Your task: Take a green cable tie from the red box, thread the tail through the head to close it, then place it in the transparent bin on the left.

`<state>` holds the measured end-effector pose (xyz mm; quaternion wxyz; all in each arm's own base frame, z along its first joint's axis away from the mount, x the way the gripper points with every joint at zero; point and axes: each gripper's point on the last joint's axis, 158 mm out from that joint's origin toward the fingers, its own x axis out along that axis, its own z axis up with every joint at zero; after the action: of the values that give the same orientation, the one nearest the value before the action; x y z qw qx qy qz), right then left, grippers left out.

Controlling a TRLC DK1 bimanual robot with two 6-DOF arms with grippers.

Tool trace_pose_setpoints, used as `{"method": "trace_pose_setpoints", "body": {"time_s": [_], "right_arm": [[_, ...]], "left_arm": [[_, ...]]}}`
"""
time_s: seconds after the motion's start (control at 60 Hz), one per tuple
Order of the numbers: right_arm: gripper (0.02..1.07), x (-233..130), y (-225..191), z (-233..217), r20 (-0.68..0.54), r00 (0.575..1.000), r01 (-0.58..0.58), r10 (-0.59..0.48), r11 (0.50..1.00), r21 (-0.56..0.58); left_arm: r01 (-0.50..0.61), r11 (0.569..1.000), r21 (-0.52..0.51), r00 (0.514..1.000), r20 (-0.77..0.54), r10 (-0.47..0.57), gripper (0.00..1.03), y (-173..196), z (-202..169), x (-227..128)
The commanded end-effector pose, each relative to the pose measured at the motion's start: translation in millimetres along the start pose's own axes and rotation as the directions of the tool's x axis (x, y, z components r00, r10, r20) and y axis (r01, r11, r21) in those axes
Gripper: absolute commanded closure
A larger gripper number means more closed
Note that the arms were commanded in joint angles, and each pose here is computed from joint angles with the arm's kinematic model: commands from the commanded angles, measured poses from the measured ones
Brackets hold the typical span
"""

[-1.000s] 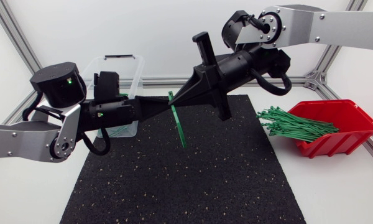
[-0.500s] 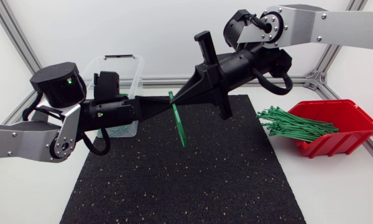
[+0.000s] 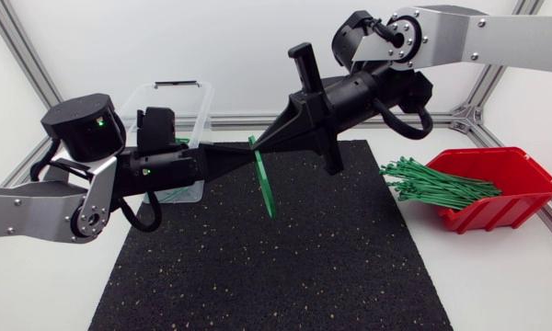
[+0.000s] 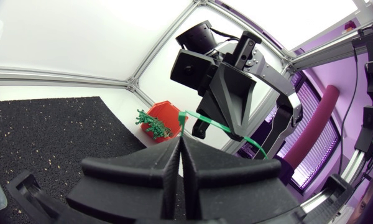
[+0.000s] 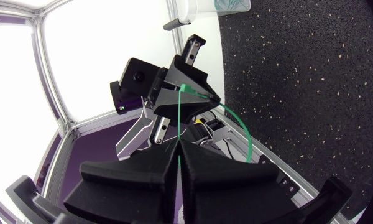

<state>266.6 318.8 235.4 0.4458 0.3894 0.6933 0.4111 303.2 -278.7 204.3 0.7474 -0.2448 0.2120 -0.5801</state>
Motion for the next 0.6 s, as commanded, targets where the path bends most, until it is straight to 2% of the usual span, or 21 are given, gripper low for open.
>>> {"method": "trace_pose_setpoints", "body": {"time_s": [0.0,0.583], "right_arm": [[1.02,5.8,-7.0,-4.6,-0.021,1.0,0.005,-0.004,0.999,0.05],[1.02,5.8,-9.1,-4.6,-0.019,1.0,0.004,-0.003,0.999,0.049]], "left_arm": [[0.014,1.0,-0.004,1.0,0.005,-0.014,1.0,-7.6,0.1,-0.6],[0.029,1.0,0.006,1.0,-0.004,-0.029,1.0,-14.1,-2.8,2.3]]}}
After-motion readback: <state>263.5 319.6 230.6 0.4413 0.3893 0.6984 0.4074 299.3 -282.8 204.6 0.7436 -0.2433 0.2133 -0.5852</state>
